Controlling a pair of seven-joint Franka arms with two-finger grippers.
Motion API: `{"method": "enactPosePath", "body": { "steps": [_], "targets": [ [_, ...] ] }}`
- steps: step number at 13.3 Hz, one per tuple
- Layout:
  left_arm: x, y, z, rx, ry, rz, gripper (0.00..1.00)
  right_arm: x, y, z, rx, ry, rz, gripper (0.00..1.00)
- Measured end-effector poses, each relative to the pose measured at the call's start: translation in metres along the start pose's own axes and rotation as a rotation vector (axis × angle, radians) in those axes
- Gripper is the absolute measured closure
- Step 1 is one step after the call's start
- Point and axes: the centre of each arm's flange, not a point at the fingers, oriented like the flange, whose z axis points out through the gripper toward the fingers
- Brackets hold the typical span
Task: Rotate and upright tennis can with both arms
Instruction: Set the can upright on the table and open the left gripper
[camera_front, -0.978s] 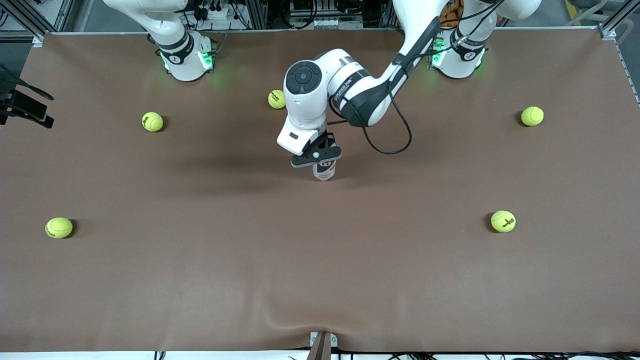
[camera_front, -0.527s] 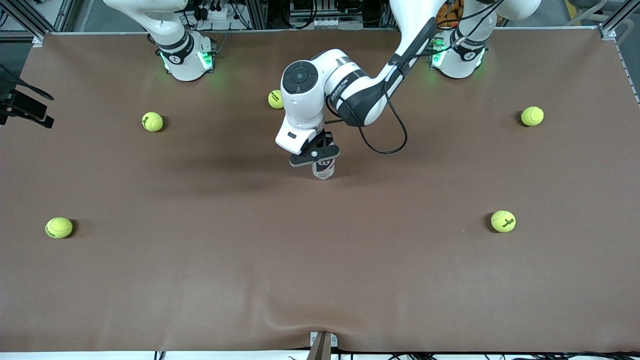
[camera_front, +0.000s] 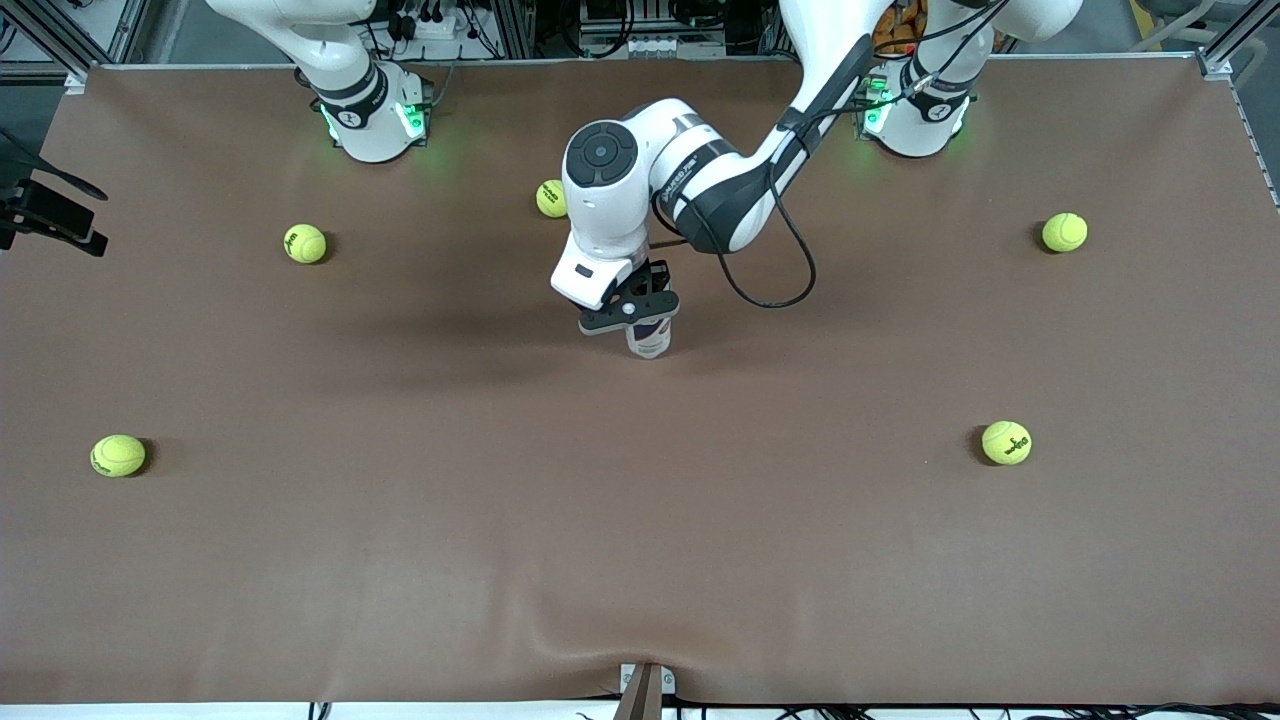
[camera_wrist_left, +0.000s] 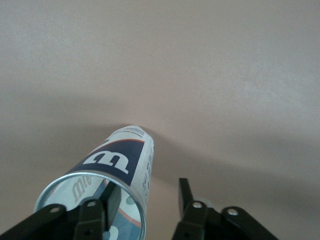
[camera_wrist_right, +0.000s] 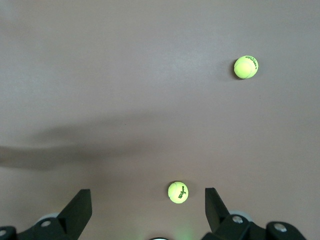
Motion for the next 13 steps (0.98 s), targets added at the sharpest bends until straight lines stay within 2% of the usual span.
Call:
{"method": "enactPosePath", "body": {
  "steps": [4,7,8,11,13],
  "targets": [
    [-0.001,0.001,-0.026,-0.022,0.004,-0.021,0.37,0.000,0.000,0.000,0.000,0.000,0.000,0.00],
    [0.009,-0.013,-0.071,-0.048,-0.018,-0.063,0.32,0.000,0.000,0.000,0.000,0.000,0.000,0.00],
    [0.016,-0.022,-0.089,-0.056,-0.020,-0.079,0.28,0.000,0.000,0.000,0.000,0.000,0.000,0.00],
    [0.031,-0.044,-0.129,-0.070,-0.011,-0.107,0.00,0.000,0.000,0.000,0.000,0.000,-0.001,0.00],
    [0.049,-0.057,-0.137,-0.075,-0.003,-0.114,0.00,0.000,-0.001,0.000,0.000,0.000,-0.001,0.00]
  ]
}}
